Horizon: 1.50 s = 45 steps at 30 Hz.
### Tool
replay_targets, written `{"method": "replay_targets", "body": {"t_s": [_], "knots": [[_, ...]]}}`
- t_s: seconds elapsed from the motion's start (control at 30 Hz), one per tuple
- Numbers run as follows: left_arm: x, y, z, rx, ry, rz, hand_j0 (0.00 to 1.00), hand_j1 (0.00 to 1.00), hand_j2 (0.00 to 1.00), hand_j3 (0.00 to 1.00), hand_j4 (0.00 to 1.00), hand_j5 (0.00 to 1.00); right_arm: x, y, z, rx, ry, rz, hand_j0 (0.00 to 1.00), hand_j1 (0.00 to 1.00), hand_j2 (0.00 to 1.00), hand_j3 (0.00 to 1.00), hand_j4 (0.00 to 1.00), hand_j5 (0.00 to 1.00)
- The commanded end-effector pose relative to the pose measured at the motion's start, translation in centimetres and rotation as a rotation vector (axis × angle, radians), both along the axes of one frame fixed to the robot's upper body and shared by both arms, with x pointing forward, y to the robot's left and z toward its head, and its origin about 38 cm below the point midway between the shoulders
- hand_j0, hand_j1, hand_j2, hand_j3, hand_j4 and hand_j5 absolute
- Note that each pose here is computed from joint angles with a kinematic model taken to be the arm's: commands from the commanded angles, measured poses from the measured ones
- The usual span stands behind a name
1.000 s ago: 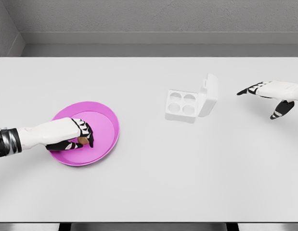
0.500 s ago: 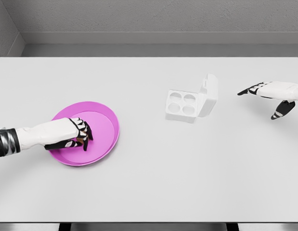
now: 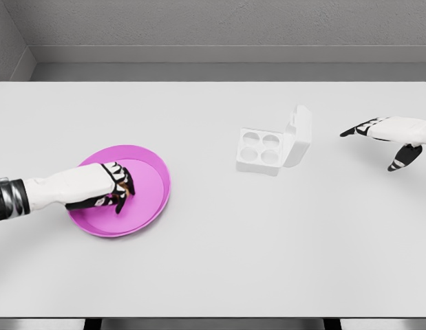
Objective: Pack egg into the box and close the box lid
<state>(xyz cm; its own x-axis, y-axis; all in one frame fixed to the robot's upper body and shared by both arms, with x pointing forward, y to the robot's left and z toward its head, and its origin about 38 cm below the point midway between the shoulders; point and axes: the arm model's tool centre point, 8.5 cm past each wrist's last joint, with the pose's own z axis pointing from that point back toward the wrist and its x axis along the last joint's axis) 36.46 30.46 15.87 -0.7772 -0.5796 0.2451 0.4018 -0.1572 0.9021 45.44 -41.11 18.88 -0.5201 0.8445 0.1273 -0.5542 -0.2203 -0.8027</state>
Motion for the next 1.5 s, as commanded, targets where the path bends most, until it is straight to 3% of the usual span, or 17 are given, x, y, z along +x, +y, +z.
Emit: {"method": "replay_targets", "body": {"t_s": [0.0, 0.17, 0.9, 1.47], "knots": [[0.0, -0.5, 0.8, -0.017, -0.021, -0.01, 0.23, 0.23, 0.23, 0.23, 0.23, 0.23, 0.0, 0.0, 0.1, 0.004, -0.001, -0.003, 1.0, 1.0, 1.0, 1.0, 1.0, 1.0], [0.8, -2.3, 2.3, -0.06, -0.07, -0.04, 0.23, 0.23, 0.23, 0.23, 0.23, 0.23, -0.1, -0.3, -0.1, 0.0, 0.004, -0.007, 1.0, 1.0, 1.0, 1.0, 1.0, 1.0], [1.6, -6.6, 2.6, -0.159, -0.101, -0.091, 0.23, 0.23, 0.23, 0.23, 0.23, 0.23, 0.0, 0.7, -0.2, 0.002, 0.002, 0.019, 1.0, 1.0, 1.0, 1.0, 1.0, 1.0], [2.3, -9.7, 2.8, -0.184, -0.125, -0.135, 0.23, 0.23, 0.23, 0.23, 0.23, 0.23, 0.0, 1.1, 0.2, 0.0, -0.009, 0.034, 1.0, 1.0, 1.0, 1.0, 1.0, 1.0]]}}
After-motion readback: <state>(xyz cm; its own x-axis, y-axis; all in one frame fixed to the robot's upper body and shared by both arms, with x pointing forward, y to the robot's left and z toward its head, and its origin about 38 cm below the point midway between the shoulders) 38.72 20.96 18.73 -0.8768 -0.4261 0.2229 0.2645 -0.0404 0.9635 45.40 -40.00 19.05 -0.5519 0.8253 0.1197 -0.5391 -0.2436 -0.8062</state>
